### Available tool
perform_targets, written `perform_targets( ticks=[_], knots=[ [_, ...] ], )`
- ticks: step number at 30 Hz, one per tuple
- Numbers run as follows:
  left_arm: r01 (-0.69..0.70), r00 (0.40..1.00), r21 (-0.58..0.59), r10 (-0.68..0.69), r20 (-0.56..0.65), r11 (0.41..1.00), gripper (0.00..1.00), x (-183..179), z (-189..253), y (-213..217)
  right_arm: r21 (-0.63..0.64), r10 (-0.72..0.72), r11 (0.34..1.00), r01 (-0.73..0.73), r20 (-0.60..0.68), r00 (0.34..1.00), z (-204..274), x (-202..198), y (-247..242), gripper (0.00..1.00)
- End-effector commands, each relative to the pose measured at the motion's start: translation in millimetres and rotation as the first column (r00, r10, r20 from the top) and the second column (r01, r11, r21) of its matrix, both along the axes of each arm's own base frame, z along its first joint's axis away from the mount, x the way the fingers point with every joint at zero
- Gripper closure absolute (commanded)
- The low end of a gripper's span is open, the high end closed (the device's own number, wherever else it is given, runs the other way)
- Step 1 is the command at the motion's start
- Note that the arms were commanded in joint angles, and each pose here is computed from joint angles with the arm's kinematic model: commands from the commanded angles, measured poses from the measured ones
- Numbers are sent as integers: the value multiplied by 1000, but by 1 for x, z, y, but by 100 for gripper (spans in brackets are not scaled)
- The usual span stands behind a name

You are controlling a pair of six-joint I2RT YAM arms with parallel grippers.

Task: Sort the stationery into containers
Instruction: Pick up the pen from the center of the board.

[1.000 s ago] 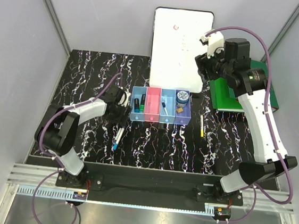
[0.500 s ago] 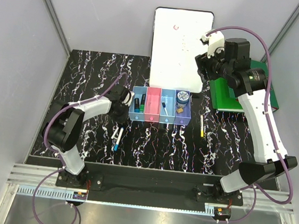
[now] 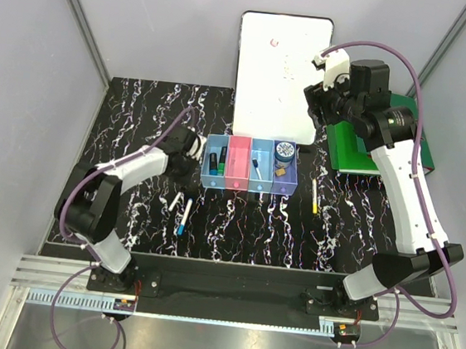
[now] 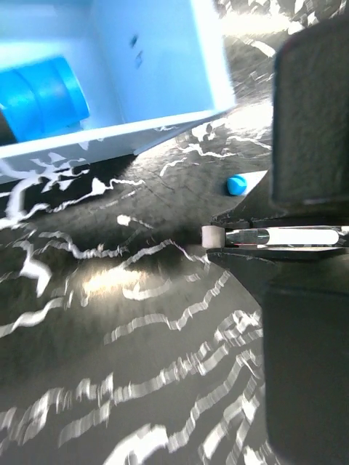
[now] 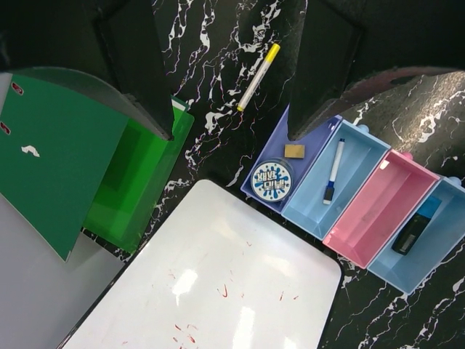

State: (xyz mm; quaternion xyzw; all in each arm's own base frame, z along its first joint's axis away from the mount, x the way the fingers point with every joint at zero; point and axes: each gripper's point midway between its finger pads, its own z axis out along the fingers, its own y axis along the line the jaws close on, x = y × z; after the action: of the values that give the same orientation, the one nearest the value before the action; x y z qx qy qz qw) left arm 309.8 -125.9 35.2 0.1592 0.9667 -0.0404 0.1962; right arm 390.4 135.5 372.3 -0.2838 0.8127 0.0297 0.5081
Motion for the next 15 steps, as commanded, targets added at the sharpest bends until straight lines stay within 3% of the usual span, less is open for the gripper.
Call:
perform_targets(
  ticks=[1,8,11,15],
  knots=[
    [51,967,-127,-17,255,991,100,43,107,-17,-5,-17,1000,18,65,998,14,-4,-8,28],
    [205,914,-391,-33,403,897,100,58,215,-71,-105,-113,987,122,85,990,-7,4,-32,27],
    [242,908,-493,-16,418,836,100,72,232,-101,-160,-217,960,230,92,972,-29,9,-54,25],
    [290,911,-557,-45,411,778,100,89,223,-150,-98,-352,932,349,-14,936,-72,1,-76,25]
  ],
)
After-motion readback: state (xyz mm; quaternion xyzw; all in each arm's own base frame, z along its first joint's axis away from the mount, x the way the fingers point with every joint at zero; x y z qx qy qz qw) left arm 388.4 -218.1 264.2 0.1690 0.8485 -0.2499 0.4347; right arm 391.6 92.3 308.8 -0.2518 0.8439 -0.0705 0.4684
